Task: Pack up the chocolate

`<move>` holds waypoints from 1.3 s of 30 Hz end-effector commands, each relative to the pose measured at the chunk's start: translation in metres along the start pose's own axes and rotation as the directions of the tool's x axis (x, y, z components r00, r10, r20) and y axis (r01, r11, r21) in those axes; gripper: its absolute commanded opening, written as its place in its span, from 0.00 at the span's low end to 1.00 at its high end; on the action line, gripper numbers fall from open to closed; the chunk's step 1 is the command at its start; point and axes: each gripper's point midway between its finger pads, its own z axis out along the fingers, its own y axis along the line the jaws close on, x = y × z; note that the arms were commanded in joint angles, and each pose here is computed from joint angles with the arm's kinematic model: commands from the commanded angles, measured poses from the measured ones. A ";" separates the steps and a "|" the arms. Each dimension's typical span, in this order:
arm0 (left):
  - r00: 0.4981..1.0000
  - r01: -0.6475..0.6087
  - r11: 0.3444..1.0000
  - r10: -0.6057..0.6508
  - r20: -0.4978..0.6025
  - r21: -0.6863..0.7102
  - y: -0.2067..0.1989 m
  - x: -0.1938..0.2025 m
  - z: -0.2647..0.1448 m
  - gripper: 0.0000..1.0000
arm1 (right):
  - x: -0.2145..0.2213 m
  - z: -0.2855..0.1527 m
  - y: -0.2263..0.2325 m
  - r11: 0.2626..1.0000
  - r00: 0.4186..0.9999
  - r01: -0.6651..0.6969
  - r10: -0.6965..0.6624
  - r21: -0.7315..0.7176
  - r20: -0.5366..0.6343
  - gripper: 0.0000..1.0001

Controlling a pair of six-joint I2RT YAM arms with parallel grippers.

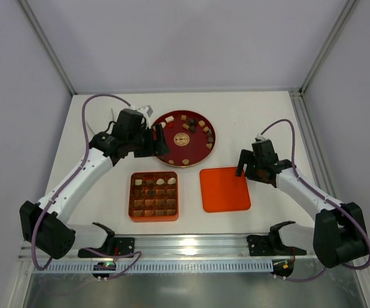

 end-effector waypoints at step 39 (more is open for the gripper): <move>0.996 0.052 0.984 -0.065 0.066 0.173 -0.026 0.021 -0.042 0.70 | 0.059 0.023 0.171 0.948 0.947 0.306 -0.312 -0.089 -0.074 0.46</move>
